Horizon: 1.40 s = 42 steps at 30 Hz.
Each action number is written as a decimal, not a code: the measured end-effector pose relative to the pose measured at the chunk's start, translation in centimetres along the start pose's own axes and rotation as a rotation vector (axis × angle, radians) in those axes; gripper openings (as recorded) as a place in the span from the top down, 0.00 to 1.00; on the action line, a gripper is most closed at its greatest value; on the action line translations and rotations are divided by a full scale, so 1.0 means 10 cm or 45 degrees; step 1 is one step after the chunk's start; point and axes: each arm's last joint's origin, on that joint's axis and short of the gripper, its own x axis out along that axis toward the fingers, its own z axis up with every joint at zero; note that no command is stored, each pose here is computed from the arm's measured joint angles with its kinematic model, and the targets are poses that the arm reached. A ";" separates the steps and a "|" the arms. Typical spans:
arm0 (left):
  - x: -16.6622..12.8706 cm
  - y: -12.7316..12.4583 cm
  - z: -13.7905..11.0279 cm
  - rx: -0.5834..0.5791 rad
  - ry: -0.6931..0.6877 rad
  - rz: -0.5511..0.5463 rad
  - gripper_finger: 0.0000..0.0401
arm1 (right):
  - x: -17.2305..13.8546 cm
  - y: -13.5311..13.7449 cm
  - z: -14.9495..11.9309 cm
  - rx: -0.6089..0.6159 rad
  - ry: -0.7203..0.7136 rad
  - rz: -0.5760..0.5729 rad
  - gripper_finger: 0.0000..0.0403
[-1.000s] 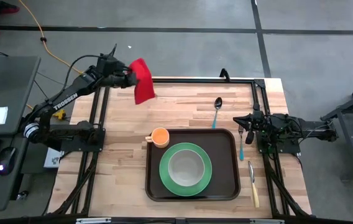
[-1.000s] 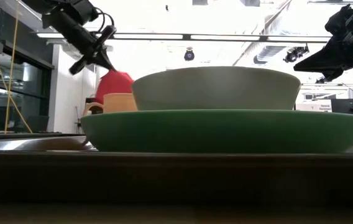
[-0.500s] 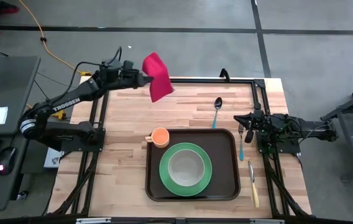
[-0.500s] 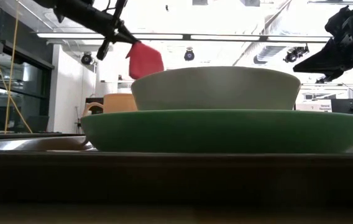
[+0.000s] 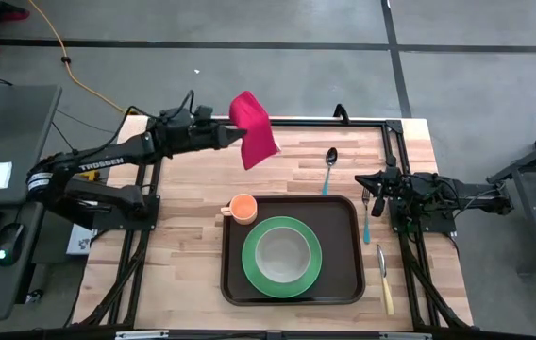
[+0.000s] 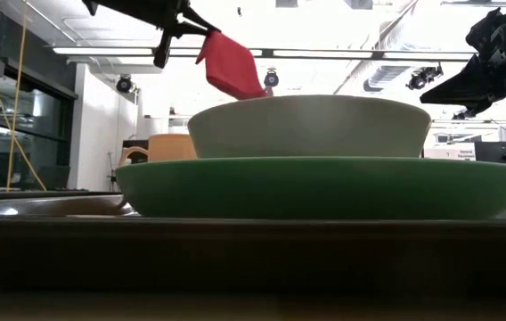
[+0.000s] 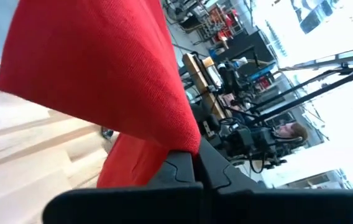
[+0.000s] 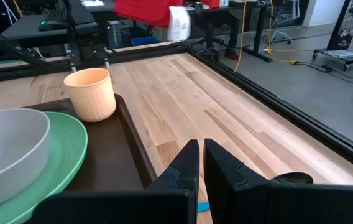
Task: Set up tray
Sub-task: Put the red table napkin to the right of the green plate on the brown serving tray
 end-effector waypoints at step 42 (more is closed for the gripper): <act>1.21 -0.68 -0.65 0.106 0.325 -0.242 0.97 | 0.01 0.02 0.04 0.021 -0.037 0.077 1.00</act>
